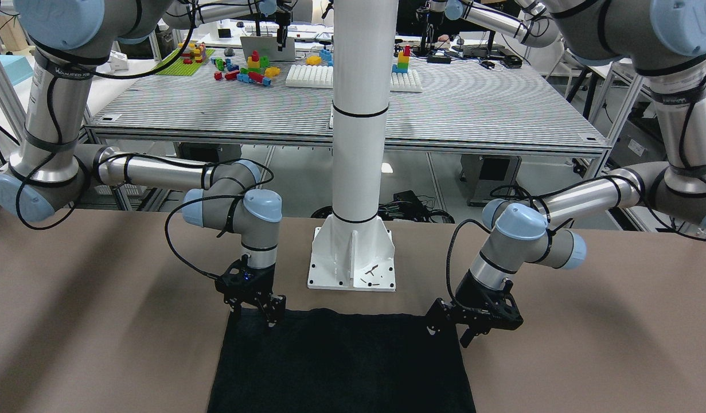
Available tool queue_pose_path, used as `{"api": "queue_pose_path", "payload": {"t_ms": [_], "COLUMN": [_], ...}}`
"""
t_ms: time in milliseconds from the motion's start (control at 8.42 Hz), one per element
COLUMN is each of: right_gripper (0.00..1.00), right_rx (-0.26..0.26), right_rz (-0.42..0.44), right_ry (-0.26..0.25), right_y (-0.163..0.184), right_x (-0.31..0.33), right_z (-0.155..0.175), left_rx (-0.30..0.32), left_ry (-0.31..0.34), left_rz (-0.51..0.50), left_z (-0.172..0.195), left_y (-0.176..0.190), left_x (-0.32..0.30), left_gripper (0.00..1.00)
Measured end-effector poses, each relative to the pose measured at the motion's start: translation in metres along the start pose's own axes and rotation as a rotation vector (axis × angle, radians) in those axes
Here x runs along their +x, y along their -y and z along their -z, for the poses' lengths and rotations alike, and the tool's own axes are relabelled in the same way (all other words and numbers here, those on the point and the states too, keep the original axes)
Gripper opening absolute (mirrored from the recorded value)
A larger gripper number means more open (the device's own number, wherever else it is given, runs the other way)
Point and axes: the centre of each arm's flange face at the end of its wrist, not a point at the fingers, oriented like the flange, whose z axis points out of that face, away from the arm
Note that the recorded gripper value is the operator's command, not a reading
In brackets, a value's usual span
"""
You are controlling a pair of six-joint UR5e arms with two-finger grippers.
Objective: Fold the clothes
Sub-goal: 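Move both grippers to the hem corners nearest the robot and grasp them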
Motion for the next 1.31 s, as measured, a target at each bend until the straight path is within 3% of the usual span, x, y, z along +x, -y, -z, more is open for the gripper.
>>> {"api": "queue_pose_path", "payload": {"t_ms": [357, 713, 832, 951, 1307], "right_gripper": [0.66, 0.51, 0.41, 0.25, 0.06], "right_rx": [-0.008, -0.001, 0.0, -0.001, -0.003], "right_rz": [-0.02, -0.01, -0.007, -0.005, 0.001], "right_ry": [-0.048, -0.067, -0.072, -0.073, -0.078], "right_y": [-0.043, -0.054, -0.055, -0.056, -0.059], "right_x": [0.051, 0.066, 0.069, 0.069, 0.071], "right_z": [0.0, -0.006, -0.008, -0.008, -0.01], "left_rx": [0.025, 0.039, 0.04, 0.041, 0.039], "left_ry": [0.005, 0.012, 0.011, 0.011, 0.013], "left_rz": [0.015, 0.017, 0.017, 0.017, 0.016], "left_z": [0.007, 0.007, 0.007, 0.008, 0.008], "left_y": [-0.006, -0.005, -0.005, -0.005, -0.006], "left_x": [-0.005, -0.007, -0.007, -0.007, -0.008], "left_gripper": [0.94, 0.94, 0.94, 0.94, 0.94]}}
